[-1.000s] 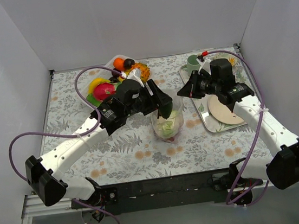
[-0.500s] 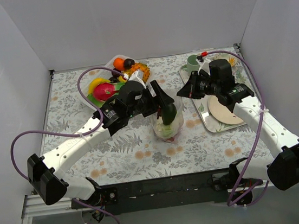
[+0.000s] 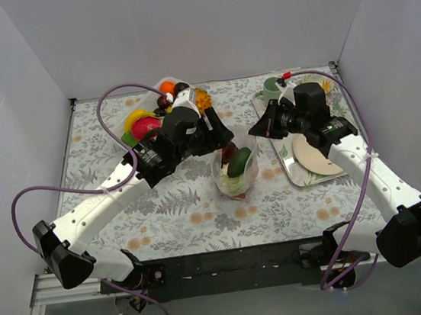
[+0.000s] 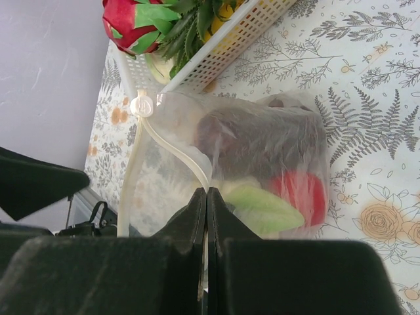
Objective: Place the food in the zip-top bag and seal the zipper
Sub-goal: Place the fake fruit in the zipper food storage bag, then zip the zipper food storage bag at the center of the board.
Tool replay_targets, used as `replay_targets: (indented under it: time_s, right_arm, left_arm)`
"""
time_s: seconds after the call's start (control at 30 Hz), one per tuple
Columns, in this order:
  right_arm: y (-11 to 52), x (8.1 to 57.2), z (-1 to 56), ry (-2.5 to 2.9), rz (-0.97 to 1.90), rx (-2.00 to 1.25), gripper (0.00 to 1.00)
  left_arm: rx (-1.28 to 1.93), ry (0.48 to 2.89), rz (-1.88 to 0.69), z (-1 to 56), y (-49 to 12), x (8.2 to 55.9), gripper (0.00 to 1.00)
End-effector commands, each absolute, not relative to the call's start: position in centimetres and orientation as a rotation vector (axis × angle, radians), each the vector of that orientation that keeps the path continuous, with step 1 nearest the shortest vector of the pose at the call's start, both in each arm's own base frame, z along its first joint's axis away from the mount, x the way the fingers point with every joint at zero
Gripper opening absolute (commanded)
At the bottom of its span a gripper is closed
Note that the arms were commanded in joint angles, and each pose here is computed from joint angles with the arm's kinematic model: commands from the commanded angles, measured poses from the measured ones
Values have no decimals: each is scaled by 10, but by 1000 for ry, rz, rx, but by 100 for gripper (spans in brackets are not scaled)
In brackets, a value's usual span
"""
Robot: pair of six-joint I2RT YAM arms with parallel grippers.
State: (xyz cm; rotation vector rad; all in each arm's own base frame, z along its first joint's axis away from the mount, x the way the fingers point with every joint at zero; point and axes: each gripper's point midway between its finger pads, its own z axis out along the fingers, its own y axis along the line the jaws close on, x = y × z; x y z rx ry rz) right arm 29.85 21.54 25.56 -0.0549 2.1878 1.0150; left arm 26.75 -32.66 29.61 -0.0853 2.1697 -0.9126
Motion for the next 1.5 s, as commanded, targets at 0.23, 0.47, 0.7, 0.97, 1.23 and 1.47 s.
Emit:
replay_targets:
  time_s: [0.23, 0.47, 0.7, 0.97, 1.23, 1.47]
  right_arm:
    - [247, 295, 295, 2078, 1027, -244, 1]
    - [266, 290, 288, 2073, 1034, -404, 1]
    - [278, 286, 275, 2095, 994, -516, 1]
    - [280, 287, 267, 2115, 960, -539, 1]
    - [284, 287, 263, 2124, 926, -555, 1]
    - [289, 289, 261, 2133, 886, -570, 1]
  left_arm:
    - [-355, 2093, -612, 317, -237, 356, 40]
    - [-559, 2167, -855, 300, -239, 374, 54]
    - [-753, 2310, -1118, 268, -255, 363, 49]
    - [-867, 2405, -1283, 240, -269, 345, 49]
    - [-893, 2427, -1342, 241, -275, 340, 46]
    - [-905, 2437, -1347, 236, -274, 336, 34]
